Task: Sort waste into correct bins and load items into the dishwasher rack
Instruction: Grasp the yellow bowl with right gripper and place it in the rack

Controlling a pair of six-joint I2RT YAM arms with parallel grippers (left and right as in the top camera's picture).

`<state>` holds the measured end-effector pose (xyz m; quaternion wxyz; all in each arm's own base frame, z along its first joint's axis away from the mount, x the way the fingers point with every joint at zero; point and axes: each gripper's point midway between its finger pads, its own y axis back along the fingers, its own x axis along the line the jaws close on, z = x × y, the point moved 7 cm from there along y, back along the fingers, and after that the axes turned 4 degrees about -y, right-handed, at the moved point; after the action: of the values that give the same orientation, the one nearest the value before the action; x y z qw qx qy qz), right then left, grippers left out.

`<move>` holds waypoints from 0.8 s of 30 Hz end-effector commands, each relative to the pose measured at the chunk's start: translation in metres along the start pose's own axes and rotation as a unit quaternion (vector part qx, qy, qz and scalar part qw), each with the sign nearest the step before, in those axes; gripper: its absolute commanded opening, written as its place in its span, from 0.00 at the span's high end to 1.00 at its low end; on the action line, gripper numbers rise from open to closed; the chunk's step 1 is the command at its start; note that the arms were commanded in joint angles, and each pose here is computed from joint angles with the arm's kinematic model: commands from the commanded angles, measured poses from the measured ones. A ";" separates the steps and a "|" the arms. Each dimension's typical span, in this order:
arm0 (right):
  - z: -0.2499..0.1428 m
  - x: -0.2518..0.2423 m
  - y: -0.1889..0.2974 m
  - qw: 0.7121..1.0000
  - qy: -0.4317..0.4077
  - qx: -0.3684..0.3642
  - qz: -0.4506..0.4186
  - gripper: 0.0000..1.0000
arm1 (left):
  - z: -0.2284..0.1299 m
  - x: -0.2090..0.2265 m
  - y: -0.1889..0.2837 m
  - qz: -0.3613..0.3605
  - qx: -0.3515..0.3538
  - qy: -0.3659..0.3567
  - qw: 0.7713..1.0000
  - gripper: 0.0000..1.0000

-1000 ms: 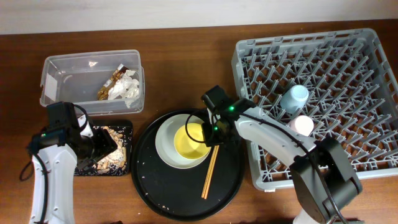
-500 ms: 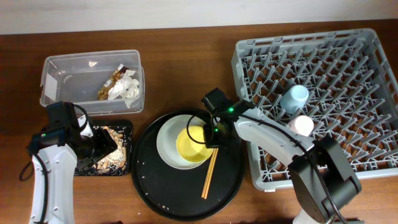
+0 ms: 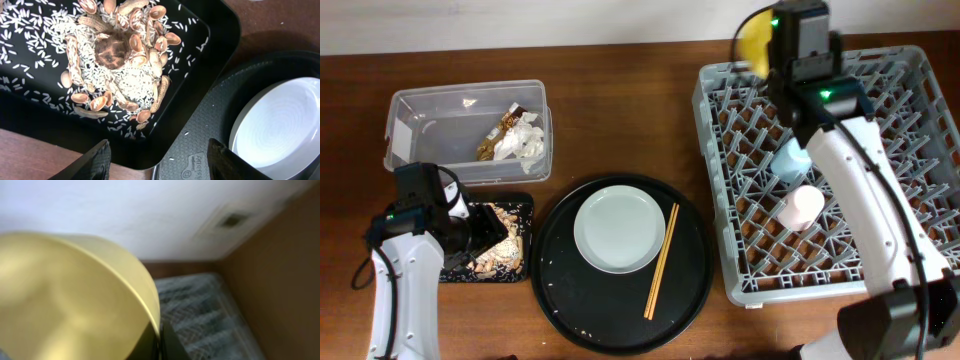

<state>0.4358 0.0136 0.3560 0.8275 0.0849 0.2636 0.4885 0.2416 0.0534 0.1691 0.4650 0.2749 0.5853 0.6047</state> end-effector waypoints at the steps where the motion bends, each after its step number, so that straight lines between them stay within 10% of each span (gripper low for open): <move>1: -0.011 -0.035 -0.042 0.978 0.064 0.033 -0.195 0.96 | 0.000 0.000 0.003 -0.003 -0.006 0.004 1.000 0.39; 7: -0.094 0.009 -0.124 0.949 0.151 0.135 -0.242 0.96 | 0.000 -0.001 0.003 -0.005 -0.006 0.003 1.000 0.39; 23: -0.125 0.058 -0.057 0.964 0.119 0.202 -0.126 0.96 | 0.000 -0.001 0.003 -0.005 -0.006 0.003 1.000 0.39; 24: -0.108 0.050 -0.035 0.974 0.079 0.204 -0.064 0.62 | 0.000 -0.001 0.003 -0.005 -0.006 0.003 1.000 0.39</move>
<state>0.4421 0.0114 0.1871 0.8009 0.1397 0.5020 0.2949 0.2416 0.0534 0.1690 0.4649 0.2750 0.5854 0.6046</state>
